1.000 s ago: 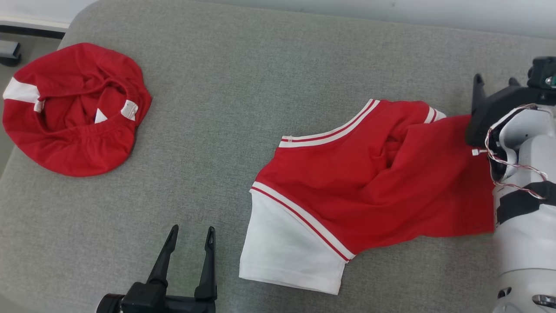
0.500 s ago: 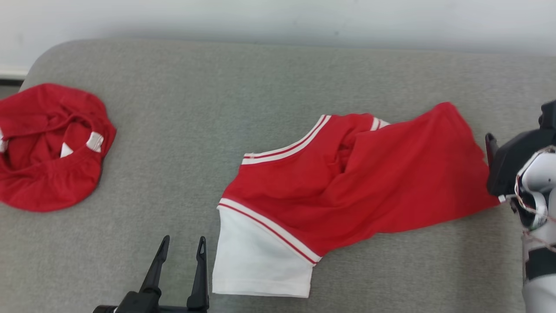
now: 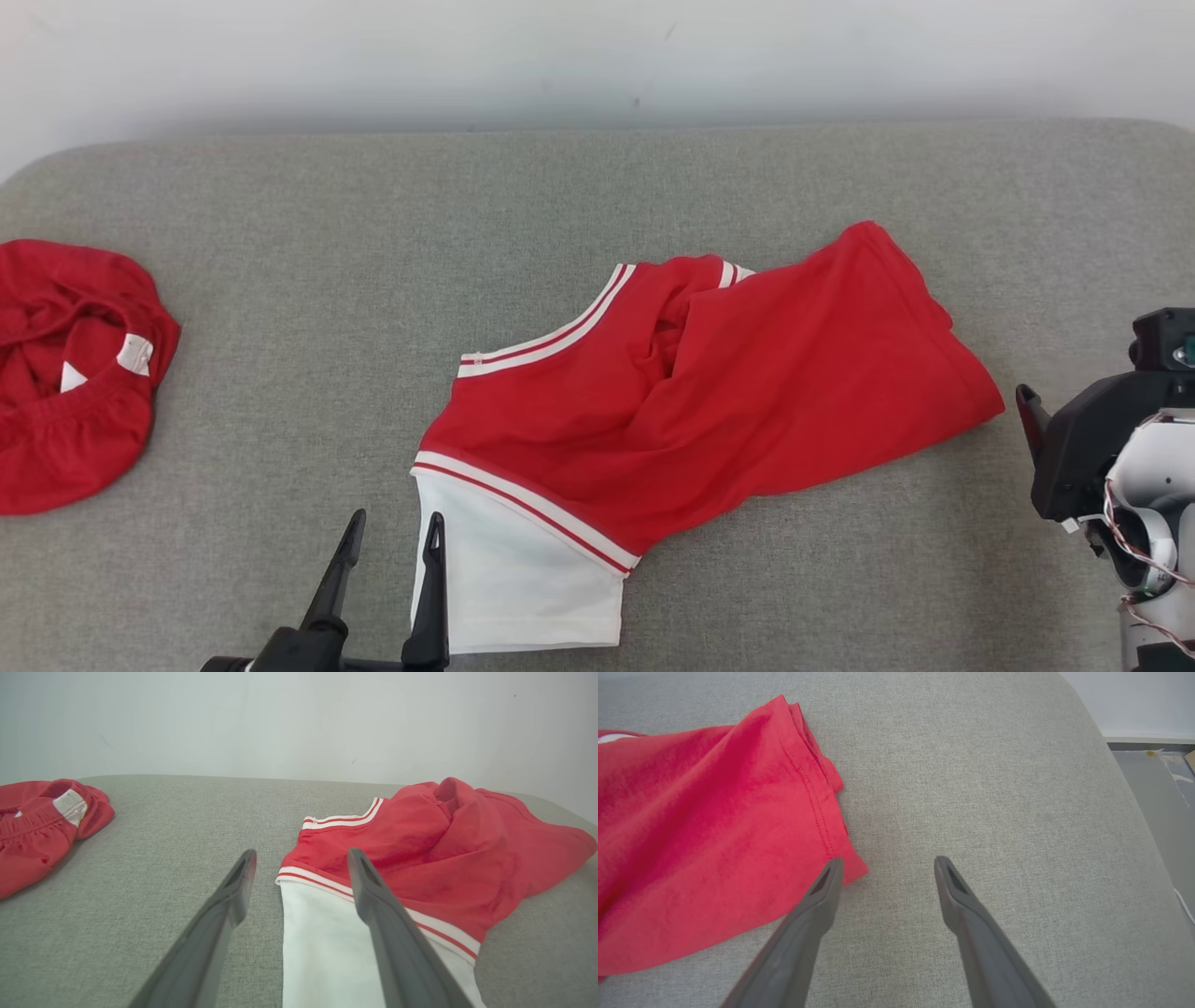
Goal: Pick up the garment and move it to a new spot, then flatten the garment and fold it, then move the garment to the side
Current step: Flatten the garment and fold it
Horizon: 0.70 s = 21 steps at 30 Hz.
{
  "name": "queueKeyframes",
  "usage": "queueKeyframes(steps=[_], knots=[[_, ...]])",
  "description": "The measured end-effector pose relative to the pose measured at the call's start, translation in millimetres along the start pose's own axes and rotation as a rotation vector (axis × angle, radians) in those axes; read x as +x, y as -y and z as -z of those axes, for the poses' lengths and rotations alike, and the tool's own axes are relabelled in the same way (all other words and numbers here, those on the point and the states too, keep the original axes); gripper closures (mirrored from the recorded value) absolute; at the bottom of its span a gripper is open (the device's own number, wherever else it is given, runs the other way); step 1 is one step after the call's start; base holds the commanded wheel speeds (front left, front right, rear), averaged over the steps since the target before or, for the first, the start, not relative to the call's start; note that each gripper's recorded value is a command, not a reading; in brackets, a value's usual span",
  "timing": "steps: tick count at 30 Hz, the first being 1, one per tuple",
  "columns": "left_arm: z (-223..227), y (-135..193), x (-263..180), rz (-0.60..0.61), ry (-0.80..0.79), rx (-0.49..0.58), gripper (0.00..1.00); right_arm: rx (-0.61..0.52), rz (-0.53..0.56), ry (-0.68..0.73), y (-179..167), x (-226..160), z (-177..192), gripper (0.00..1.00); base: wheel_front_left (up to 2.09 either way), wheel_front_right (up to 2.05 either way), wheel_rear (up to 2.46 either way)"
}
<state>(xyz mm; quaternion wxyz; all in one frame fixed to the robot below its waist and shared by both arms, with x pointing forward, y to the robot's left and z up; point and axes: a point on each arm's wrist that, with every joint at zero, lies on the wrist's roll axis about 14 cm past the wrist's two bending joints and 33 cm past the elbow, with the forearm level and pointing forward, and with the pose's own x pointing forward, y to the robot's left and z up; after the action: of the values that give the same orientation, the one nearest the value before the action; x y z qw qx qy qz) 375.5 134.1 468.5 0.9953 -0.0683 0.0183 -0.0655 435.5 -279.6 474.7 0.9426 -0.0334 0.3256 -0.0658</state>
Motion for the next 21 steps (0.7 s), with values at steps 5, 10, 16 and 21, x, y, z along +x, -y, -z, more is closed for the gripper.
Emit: queueKeyframes(steps=[5,10,16,21], knots=[[4.9,-1.8,2.1,0.000,-0.015,0.007,0.00,-0.013,-0.026,-0.028,-10.6,7.7,7.5,0.16,0.00,0.00,0.00],[9.2,-8.9,1.6,-0.017,-0.029,0.011,0.00,-0.043,-0.051,-0.056,-21.7,20.4,15.7,0.24,0.00,0.00,0.00],[11.9,-12.9,3.2,-0.022,-0.037,0.016,0.00,-0.074,-0.056,-0.060,-26.5,33.5,17.4,0.46,0.00,0.00,0.00],[12.7,-16.0,1.7,-0.032,-0.040,0.017,0.00,-0.076,-0.066,-0.107,-31.4,38.2,29.2,0.99,0.00,0.00,0.00]])
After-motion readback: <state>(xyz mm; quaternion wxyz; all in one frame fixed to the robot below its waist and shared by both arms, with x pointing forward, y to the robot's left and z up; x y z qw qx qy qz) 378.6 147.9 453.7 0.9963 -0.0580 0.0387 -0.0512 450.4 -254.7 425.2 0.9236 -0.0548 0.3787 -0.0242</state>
